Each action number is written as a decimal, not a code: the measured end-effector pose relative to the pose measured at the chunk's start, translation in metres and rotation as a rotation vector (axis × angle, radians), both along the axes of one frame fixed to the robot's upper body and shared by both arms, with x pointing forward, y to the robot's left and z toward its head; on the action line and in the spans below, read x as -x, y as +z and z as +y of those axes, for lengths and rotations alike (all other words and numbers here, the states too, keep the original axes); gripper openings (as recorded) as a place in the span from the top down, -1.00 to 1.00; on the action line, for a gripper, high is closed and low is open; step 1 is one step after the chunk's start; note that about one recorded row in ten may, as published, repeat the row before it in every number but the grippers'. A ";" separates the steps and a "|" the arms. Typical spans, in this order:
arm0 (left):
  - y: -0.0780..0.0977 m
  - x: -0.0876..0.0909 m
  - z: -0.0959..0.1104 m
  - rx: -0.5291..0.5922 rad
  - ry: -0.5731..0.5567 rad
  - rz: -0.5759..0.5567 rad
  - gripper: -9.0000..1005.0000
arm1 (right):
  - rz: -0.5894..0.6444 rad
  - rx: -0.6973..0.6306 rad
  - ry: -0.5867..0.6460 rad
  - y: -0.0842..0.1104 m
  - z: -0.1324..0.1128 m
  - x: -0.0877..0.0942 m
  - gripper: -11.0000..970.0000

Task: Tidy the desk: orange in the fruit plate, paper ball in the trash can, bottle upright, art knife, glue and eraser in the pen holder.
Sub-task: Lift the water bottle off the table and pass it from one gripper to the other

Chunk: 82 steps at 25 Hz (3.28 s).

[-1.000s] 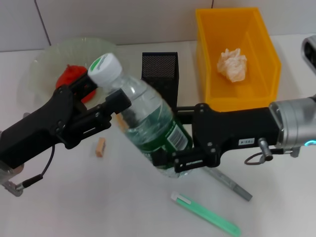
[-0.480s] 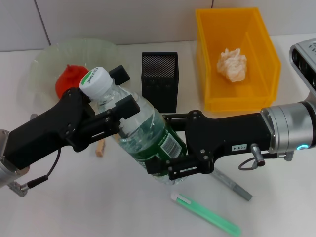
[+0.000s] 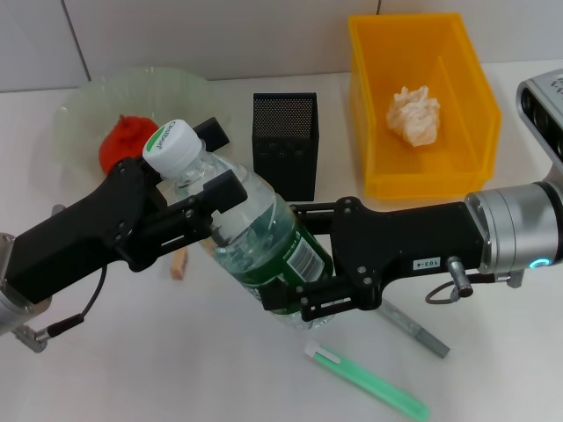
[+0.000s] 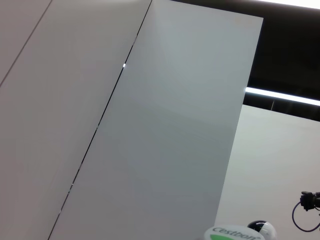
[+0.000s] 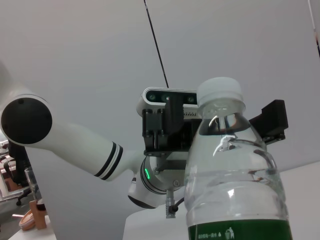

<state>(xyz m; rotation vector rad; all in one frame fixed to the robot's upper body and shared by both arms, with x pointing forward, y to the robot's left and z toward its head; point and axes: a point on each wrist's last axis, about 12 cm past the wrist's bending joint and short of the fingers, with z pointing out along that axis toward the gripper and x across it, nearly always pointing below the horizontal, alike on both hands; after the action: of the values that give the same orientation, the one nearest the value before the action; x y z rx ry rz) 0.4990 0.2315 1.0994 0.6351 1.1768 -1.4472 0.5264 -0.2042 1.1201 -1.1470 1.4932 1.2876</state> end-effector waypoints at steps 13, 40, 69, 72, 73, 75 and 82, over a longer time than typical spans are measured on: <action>0.000 0.001 0.001 0.006 0.000 -0.002 -0.70 | 0.001 -0.002 0.003 0.000 0.000 0.001 -0.58; 0.000 0.001 0.001 0.014 0.008 0.003 -0.55 | -0.001 -0.005 0.009 0.001 -0.001 0.001 -0.58; 0.001 -0.001 0.004 0.024 0.039 -0.011 0.04 | -0.004 -0.007 0.014 0.002 0.001 0.000 -0.59; 0.001 0.000 0.004 0.028 0.045 -0.010 0.11 | -0.005 -0.008 0.015 0.002 0.001 0.001 -0.60; 0.001 -0.001 0.004 0.027 0.046 -0.010 0.11 | -0.005 -0.009 0.016 0.002 0.001 0.001 -0.60; 0.001 -0.001 0.004 0.028 0.045 -0.011 0.11 | -0.004 -0.010 0.019 0.002 0.001 0.001 -0.60; 0.002 -0.001 0.004 0.028 0.040 -0.019 0.11 | 0.001 -0.011 0.020 0.000 0.001 0.002 -0.61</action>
<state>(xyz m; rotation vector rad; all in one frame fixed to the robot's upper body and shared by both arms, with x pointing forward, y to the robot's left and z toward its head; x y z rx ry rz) 0.5005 0.2350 1.1018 0.6012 1.1465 -1.4188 0.5244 -0.2034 1.1196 -1.1571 1.4768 1.3089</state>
